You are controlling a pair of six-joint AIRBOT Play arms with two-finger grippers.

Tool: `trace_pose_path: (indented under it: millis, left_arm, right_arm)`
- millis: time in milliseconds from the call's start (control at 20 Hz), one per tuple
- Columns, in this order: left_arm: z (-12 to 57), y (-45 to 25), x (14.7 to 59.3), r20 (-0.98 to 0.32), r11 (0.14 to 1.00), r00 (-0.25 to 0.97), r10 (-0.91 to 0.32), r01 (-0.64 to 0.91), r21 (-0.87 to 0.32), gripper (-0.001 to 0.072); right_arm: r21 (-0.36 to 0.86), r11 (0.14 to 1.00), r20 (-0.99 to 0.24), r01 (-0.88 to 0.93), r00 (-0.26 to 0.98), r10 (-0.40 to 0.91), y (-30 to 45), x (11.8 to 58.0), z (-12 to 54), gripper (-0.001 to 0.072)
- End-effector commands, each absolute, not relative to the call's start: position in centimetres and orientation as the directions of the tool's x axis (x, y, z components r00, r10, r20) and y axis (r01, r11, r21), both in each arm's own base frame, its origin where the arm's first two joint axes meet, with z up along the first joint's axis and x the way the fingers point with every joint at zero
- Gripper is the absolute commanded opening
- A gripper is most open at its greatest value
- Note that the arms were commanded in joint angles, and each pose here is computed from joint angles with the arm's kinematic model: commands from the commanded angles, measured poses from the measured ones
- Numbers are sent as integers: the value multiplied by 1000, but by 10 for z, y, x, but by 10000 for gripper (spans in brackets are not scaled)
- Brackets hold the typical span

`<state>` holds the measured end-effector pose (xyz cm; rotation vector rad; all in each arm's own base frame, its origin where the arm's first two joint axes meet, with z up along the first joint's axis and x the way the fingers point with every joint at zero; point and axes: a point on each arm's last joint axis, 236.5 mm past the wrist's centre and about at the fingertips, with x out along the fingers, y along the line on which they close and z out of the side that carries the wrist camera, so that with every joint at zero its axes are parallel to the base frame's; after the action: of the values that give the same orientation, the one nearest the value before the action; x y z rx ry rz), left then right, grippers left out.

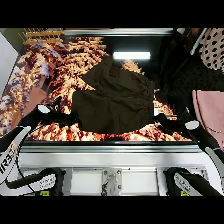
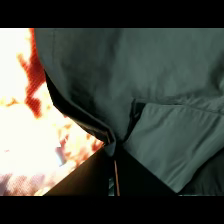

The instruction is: Fold the clothes and pants, and hang the long-sleeved shirts on hangers.

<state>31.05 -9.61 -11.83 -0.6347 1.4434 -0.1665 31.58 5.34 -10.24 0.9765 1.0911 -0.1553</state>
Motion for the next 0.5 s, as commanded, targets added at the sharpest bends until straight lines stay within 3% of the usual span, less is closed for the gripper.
trace_pose_path:
  millis: [0, 150, 200, 300, 350, 450]
  left_arm:
    - [-119, -96, 311, -868, 827, 149, -474, -265, -496, 5]
    - [-119, -96, 311, -868, 826, 149, -474, -265, -497, 5]
    - [-119, -96, 311, -868, 826, 149, -474, -265, -497, 5]
    - [-119, -96, 311, -868, 827, 150, -473, -265, -496, 5]
    - [-119, -96, 311, -868, 827, 150, -473, -265, -496, 5]
    - [-119, -96, 311, -868, 827, 150, -473, -265, -496, 5]
  right_arm:
    - [615, 593, -776, 520, 533, 338, 63, 330, -112, 610]
    - [630, 606, -764, 485, 525, 375, 78, 334, -115, 604]
    - [632, 616, -762, 471, 523, 382, 82, 335, -115, 547]
    - [629, 651, -759, 426, 516, 397, 87, 334, -113, 286]
    - [628, 663, -759, 408, 510, 405, 90, 332, -113, 249]
    - [632, 664, -757, 400, 501, 419, 93, 330, -113, 249]
